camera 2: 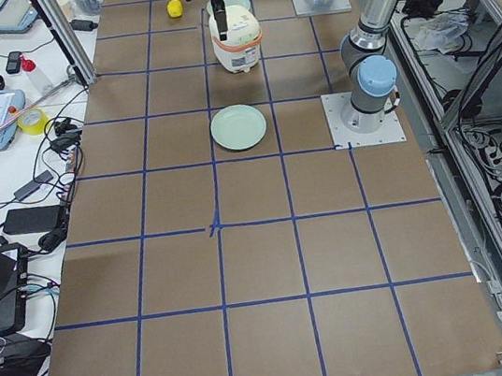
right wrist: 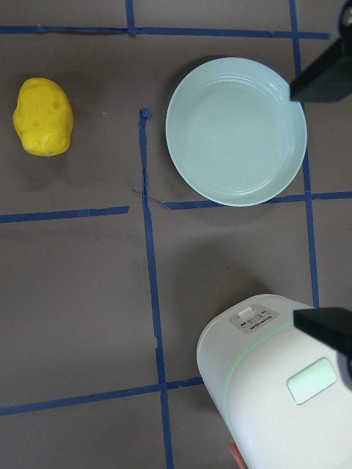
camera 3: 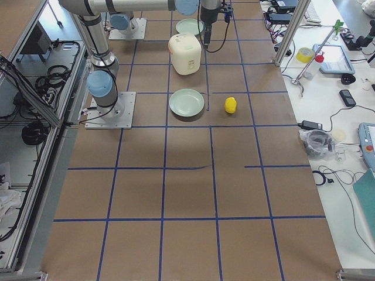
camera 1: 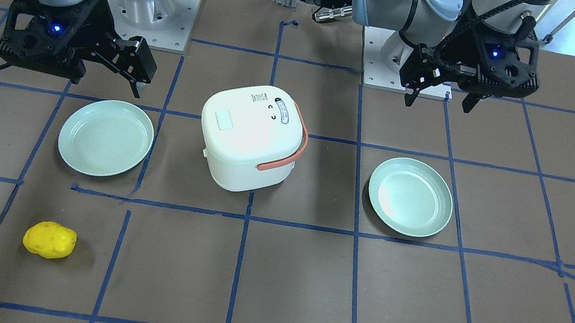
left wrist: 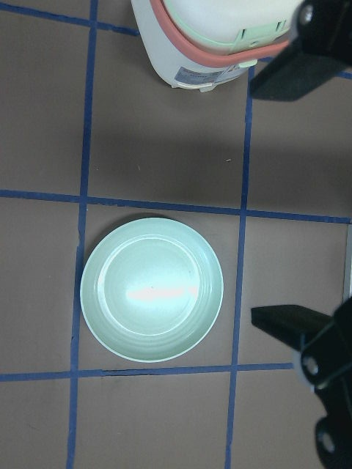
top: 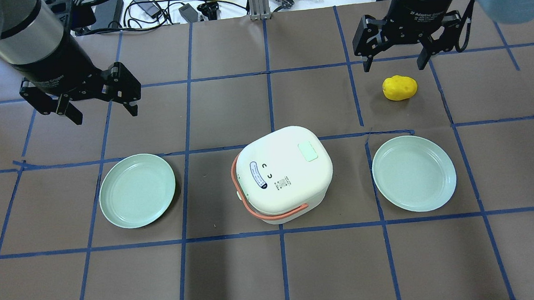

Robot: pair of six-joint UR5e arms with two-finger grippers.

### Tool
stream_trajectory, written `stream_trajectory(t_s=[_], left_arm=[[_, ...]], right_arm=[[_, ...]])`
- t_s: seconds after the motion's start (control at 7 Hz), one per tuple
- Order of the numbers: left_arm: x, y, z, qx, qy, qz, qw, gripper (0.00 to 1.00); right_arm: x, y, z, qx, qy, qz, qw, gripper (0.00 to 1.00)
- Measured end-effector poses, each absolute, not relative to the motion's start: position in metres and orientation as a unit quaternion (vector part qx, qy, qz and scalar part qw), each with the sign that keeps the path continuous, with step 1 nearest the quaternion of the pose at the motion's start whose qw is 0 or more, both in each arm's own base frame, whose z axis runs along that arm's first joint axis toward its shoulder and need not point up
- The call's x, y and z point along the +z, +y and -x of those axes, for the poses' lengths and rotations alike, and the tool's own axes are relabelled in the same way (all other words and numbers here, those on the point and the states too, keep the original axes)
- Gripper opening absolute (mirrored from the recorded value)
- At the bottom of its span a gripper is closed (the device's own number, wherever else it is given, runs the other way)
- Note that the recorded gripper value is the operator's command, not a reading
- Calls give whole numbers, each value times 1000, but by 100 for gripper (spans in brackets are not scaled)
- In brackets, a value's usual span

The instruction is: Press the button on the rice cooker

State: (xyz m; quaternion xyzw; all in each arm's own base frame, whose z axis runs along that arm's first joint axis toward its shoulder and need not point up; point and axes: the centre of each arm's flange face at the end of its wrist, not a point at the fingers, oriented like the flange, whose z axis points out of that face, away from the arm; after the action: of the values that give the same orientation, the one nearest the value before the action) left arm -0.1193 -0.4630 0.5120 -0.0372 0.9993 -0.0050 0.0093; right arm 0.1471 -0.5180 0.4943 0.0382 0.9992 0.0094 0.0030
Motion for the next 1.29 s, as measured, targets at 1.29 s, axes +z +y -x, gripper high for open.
stream_trajectory(t_s=[1.29], left_arm=[[512,-463,119,-5,999,37,9,100]], right_arm=[[498,-509,-148,22,999,-38,-2,100]])
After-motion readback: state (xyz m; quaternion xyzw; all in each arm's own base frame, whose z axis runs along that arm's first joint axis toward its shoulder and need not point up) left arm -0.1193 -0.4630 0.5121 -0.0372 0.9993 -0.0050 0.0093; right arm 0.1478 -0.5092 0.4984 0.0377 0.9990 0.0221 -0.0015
